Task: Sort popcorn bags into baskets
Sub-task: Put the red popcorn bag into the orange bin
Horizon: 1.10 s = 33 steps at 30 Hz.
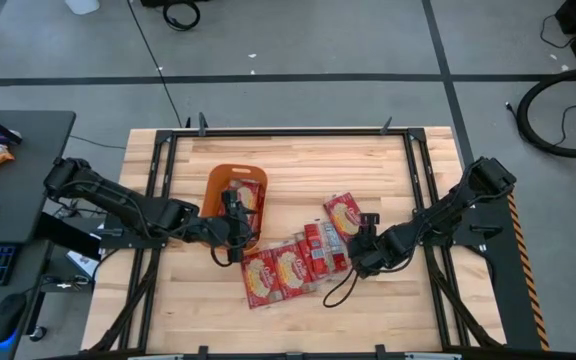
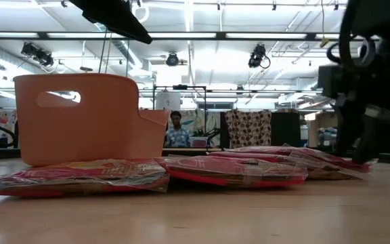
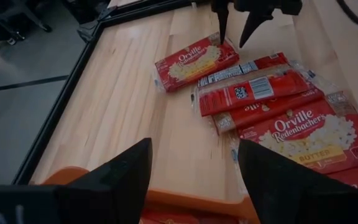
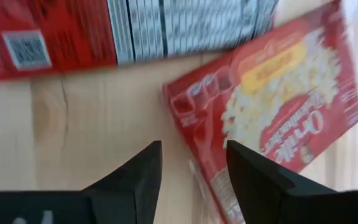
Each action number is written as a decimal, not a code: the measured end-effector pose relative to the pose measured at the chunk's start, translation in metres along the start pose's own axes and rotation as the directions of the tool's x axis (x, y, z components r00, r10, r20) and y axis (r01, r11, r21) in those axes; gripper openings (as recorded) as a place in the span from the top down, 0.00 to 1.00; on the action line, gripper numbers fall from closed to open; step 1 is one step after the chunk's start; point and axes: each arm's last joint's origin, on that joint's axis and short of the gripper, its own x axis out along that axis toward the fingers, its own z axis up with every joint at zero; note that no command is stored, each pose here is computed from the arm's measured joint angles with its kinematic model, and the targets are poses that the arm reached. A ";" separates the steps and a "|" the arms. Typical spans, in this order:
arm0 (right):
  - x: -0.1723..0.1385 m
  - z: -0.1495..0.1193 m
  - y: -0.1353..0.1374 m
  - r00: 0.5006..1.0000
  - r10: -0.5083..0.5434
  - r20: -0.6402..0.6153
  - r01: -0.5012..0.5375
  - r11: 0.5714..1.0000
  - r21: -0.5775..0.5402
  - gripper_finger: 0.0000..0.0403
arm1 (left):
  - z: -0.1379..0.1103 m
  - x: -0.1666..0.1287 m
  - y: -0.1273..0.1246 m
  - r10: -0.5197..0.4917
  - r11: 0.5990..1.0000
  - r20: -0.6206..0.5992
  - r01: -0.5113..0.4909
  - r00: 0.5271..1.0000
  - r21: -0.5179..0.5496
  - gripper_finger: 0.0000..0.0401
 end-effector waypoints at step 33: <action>-0.068 0.088 -0.010 0.960 0.089 0.264 -0.093 0.996 0.004 0.99 | 0.013 0.025 -0.022 -0.216 0.944 0.140 0.169 0.966 0.284 0.40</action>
